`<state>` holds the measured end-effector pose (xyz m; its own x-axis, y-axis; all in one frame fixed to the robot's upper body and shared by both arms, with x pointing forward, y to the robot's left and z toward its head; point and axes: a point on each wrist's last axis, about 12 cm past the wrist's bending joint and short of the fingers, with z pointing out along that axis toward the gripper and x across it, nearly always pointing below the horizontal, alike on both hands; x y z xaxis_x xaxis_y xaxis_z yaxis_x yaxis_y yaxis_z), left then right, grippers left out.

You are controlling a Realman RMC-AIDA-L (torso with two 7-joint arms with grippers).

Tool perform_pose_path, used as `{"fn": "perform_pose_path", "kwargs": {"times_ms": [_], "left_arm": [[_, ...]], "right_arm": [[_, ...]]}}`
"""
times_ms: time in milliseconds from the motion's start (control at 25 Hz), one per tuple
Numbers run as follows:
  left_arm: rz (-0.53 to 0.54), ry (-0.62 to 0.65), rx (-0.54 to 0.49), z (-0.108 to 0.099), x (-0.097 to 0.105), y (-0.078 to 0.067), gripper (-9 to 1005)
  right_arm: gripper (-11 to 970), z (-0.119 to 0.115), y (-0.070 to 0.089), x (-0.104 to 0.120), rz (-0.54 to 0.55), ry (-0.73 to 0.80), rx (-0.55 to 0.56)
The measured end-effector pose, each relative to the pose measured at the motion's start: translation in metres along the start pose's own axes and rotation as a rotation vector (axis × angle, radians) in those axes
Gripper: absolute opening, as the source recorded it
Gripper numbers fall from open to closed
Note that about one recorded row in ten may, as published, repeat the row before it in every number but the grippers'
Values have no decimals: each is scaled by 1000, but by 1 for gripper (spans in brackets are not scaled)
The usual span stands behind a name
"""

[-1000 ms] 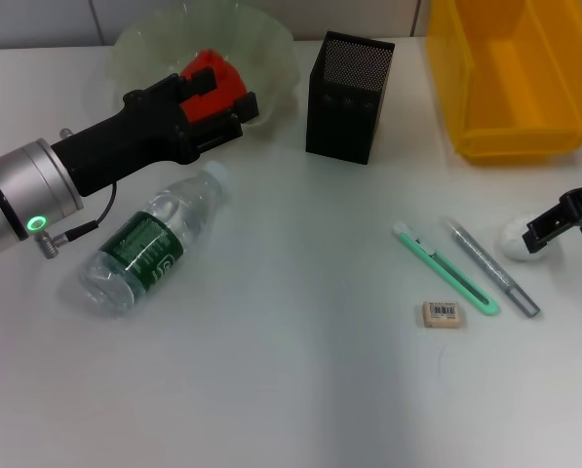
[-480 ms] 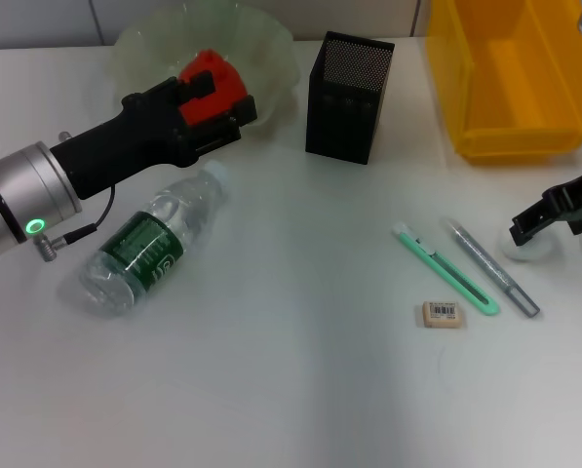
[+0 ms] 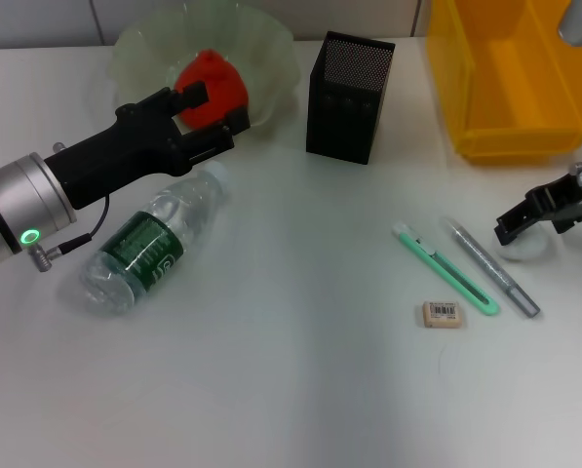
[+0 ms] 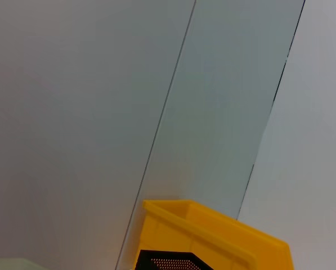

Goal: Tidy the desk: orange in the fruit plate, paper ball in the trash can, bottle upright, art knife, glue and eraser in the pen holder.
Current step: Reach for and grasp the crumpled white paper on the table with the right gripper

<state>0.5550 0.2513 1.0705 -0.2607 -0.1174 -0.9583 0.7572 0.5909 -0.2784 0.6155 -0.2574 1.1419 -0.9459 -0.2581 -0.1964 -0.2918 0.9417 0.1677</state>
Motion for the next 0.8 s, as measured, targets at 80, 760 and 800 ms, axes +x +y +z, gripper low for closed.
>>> {"fn": "perform_pose_path", "kwargs": {"times_ms": [80, 760, 800], "left_arm": [[0, 0, -1, 0, 0, 0, 781], [4, 0, -8, 0, -2, 2, 780], [4, 0, -8, 0, -2, 2, 780]], "right_arm": [[835, 1, 1, -1, -5, -5, 0], [826, 3, 6, -8, -17, -29, 3], [826, 3, 6, -8, -18, -26, 2]]}}
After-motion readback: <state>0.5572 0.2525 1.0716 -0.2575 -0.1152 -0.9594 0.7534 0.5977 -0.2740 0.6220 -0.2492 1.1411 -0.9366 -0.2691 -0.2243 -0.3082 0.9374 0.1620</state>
